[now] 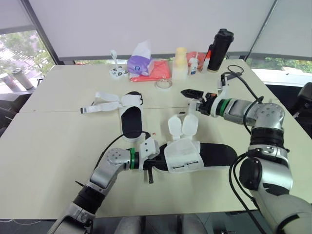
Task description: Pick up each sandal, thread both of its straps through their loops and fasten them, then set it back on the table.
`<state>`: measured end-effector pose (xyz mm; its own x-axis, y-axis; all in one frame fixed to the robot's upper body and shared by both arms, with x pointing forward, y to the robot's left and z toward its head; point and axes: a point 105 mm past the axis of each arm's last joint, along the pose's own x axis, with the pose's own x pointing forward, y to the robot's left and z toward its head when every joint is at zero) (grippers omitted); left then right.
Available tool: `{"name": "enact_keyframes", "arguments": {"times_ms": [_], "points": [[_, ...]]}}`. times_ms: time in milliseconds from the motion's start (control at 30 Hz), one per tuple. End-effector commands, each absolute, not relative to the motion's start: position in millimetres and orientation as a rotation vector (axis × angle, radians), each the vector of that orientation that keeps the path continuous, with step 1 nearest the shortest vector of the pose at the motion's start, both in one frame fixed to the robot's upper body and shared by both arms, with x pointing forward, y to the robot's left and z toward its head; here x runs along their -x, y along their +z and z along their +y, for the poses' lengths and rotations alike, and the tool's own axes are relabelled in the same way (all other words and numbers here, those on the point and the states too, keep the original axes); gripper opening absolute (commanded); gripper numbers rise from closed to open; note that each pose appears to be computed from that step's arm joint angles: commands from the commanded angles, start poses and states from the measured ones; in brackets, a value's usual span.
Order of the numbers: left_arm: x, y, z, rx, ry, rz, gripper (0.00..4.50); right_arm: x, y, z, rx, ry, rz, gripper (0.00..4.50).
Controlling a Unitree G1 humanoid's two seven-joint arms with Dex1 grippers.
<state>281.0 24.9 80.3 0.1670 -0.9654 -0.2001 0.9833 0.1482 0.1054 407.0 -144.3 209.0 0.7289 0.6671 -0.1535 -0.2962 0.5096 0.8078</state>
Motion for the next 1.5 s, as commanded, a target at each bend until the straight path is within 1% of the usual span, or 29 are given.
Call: {"name": "enact_keyframes", "arguments": {"times_ms": [33, 67, 100, 133, 167, 200, 267, 300, 433, 600, 733, 800, 867, 967, 1033, 1067, 1200, 1333, 1500], "points": [[-279, 69, 25, -0.232, -1.392, 0.145, 0.0, -409, 229, -148, -0.863, 0.631, 0.413, 3.69], [-279, 69, 25, -0.23, -1.392, 0.143, 0.0, -408, 232, -148, -0.867, 0.642, 0.406, 3.04], [-280, 69, 25, -0.229, -1.391, 0.142, 0.0, -407, 233, -148, -0.871, 0.65, 0.401, 2.73], [-280, 69, 24, -0.228, -1.391, 0.142, 0.0, -406, 234, -148, -0.873, 0.655, 0.399, 2.2], [-280, 69, 25, -0.228, -1.39, 0.142, 0.0, -405, 235, -147, -0.872, 0.665, 0.396, 1.58], [-280, 69, 25, -0.228, -1.39, 0.142, 0.0, -404, 236, -147, -0.87, 0.671, 0.395, 1.18], [-280, 69, 24, -0.227, -1.39, 0.14, 0.0, -400, 237, -144, -0.863, 0.698, 0.396, 0.16], [-280, 70, 24, -0.225, -1.39, 0.138, 0.0, -397, 239, -142, -0.861, 0.721, 0.396, 0.07], [-280, 70, 23, -0.22, -1.392, 0.135, 0.0, -387, 238, -135, -0.844, 0.771, 0.403, 0.07], [-280, 70, 22, -0.219, -1.394, 0.134, 0.0, -386, 237, -136, -0.855, 0.772, 0.393, 0.07], [-281, 71, 22, -0.218, -1.393, 0.133, 0.0, -377, 247, -134, -0.848, 0.834, 0.354, 0.07], [-281, 71, 23, -0.219, -1.393, 0.134, 0.0, -355, 260, -128, -0.783, 0.951, 0.313, 0.07], [-281, 71, 23, -0.221, -1.393, 0.134, 0.0, -326, 267, -124, -0.682, 1.07, 0.282, 0.07], [-282, 71, 24, -0.223, -1.391, 0.136, 0.0, -294, 268, -119, -0.514, 1.147, 0.226, 0.07], [-282, 71, 25, -0.224, -1.39, 0.139, 0.0, -275, 260, -117, -0.394, 1.174, 0.221, 0.07], [-282, 70, 25, -0.224, -1.39, 0.14, 0.0, -264, 253, -116, -0.322, 1.188, 0.222, 0.07], [-282, 70, 27, -0.226, -1.393, 0.143, 0.0, -223, 210, -114, -0.026, 1.258, 0.335, 0.07], [-283, 71, 28, -0.229, -1.391, 0.146, 0.0, -203, 168, -123, 0.302, 1.3, 0.443, 0.07], [-283, 71, 28, -0.229, -1.393, 0.146, 0.0, -202, 135, -143, 0.598, 1.314, 0.476, 0.07]]}}
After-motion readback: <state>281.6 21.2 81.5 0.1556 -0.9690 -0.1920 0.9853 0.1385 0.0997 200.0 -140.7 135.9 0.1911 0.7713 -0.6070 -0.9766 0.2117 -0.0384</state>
